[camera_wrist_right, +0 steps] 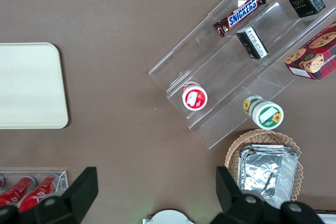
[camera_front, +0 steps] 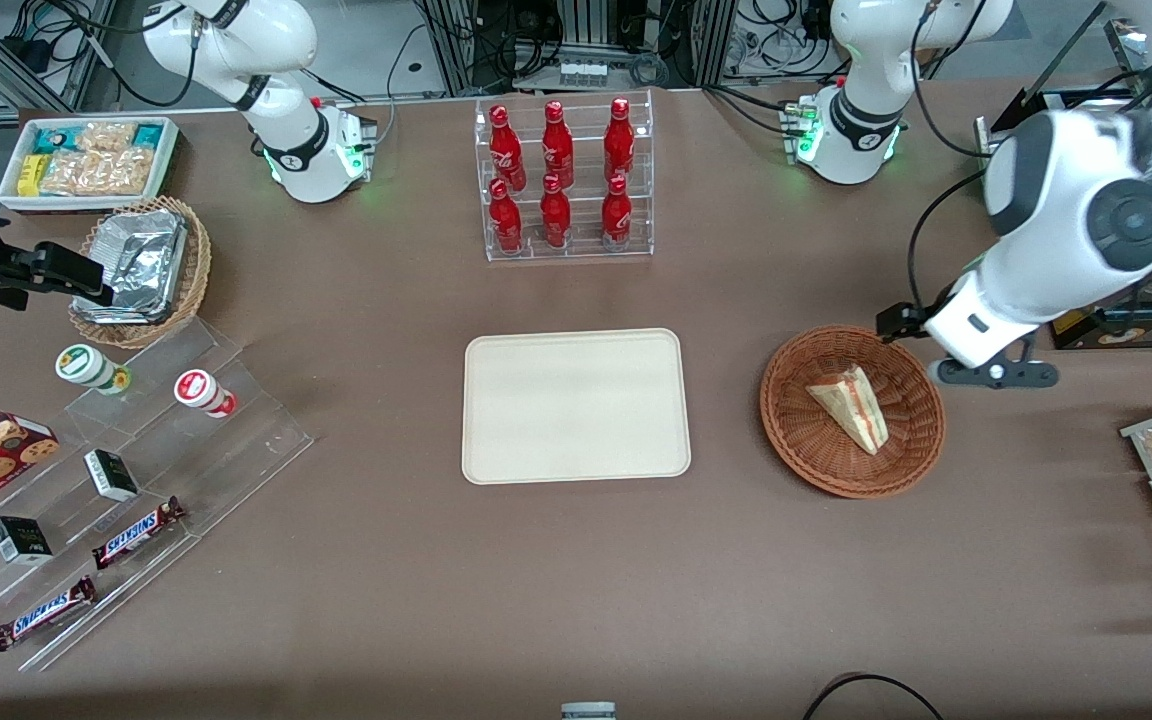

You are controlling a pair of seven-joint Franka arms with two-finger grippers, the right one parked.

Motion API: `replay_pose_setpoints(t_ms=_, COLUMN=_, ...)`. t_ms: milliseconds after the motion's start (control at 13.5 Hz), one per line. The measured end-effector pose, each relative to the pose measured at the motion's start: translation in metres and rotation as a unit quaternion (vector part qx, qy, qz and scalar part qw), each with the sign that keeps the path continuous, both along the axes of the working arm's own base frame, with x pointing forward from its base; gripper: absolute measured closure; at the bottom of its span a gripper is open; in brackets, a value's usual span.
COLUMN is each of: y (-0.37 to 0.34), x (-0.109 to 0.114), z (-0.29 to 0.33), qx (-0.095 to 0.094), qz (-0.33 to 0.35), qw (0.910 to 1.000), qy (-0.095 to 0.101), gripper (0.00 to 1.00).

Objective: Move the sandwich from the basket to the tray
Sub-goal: 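Move the left gripper down over the wrapped sandwich in the wicker basket, then close the left gripper on the wrapped sandwich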

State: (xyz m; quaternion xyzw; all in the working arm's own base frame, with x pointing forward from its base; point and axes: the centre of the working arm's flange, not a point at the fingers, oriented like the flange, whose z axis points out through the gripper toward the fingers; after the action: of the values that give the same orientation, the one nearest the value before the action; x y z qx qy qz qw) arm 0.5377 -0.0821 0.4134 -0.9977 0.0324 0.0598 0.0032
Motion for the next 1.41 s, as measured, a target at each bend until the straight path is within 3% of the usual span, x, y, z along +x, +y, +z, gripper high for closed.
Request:
replay_pose_setpoints(t_ms=222, y=0.001, x=-0.014, z=-0.05, qx=-0.004, qz=0.028, qw=0.999, qy=-0.035, gripper=0.0)
replay_pose_setpoints(t_ms=444, y=-0.009, x=-0.022, z=-0.071, qx=0.001, qz=0.123, qw=0.9916, qy=-0.041, gripper=0.0)
replay_pose_setpoints(t_ms=741, y=-0.024, x=-0.021, z=-0.087, qx=-0.002, qz=0.262, qw=0.963, qy=-0.064, gripper=0.0)
replay_pose_setpoints(t_ms=1037, y=-0.022, x=-0.029, z=-0.117, qx=-0.014, qz=0.385, qw=0.919, qy=-0.084, gripper=0.0)
replay_pose_setpoints(t_ms=1185, y=-0.021, x=-0.032, z=-0.131, qx=-0.011, qz=0.407, qw=0.9102, qy=-0.077, gripper=0.0)
replay_pose_setpoints(t_ms=1407, y=-0.02, x=-0.033, z=-0.147, qx=-0.006, qz=0.412, qw=0.9088, qy=-0.067, gripper=0.0)
